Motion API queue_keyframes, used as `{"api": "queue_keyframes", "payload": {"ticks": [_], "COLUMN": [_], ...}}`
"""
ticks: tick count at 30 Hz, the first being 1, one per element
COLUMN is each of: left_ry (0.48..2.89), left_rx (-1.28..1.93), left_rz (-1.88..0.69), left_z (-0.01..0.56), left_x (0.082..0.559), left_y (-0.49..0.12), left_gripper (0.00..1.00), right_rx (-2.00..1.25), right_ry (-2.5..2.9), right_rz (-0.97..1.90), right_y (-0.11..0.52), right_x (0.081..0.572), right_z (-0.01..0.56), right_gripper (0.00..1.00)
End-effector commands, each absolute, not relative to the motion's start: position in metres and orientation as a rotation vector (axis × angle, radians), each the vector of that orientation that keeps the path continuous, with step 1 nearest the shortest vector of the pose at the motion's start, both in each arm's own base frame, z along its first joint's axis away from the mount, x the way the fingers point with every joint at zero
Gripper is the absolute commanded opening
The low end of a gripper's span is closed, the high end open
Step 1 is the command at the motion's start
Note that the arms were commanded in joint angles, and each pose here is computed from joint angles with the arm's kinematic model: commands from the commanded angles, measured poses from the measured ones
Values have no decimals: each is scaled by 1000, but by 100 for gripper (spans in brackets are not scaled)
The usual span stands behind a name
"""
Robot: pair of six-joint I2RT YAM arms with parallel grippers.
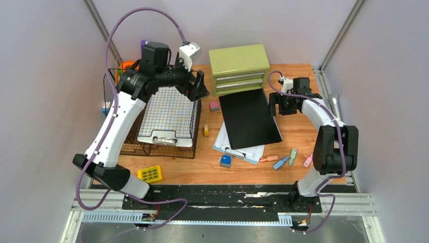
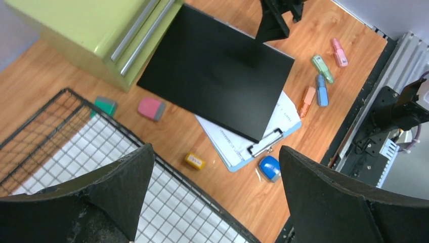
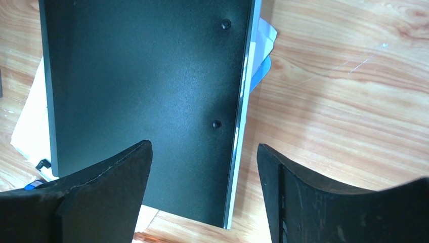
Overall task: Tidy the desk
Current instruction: Pick up the folder from the folder.
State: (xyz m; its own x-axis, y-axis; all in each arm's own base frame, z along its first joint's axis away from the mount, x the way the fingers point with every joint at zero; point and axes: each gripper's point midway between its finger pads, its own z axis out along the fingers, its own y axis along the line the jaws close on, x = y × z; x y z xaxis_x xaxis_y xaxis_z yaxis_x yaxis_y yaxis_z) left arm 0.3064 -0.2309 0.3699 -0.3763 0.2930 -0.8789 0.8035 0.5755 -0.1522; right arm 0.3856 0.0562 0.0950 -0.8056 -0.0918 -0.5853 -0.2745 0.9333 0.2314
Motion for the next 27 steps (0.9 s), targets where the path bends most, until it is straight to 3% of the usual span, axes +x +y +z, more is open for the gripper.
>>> {"api": "queue_keyframes", "payload": {"ticks": [1, 13, 27], "left_ry": [1776, 1998, 2368], "left_rx": [965, 1049, 913], "left_rz": [-675, -746, -530], "left_z": [387, 261, 107], "left_x": [314, 325, 336], "left_y": [-258, -368, -373], "left_gripper": [100, 100, 99], "right_rx": [-230, -207, -161], "right_ry": [2441, 2509, 2587], "right_rz": [467, 557, 685], "right_y": [52, 53, 65], "right_x": [409, 423, 414], "right_z": [109, 73, 40], "right_gripper": [77, 76, 73]}}
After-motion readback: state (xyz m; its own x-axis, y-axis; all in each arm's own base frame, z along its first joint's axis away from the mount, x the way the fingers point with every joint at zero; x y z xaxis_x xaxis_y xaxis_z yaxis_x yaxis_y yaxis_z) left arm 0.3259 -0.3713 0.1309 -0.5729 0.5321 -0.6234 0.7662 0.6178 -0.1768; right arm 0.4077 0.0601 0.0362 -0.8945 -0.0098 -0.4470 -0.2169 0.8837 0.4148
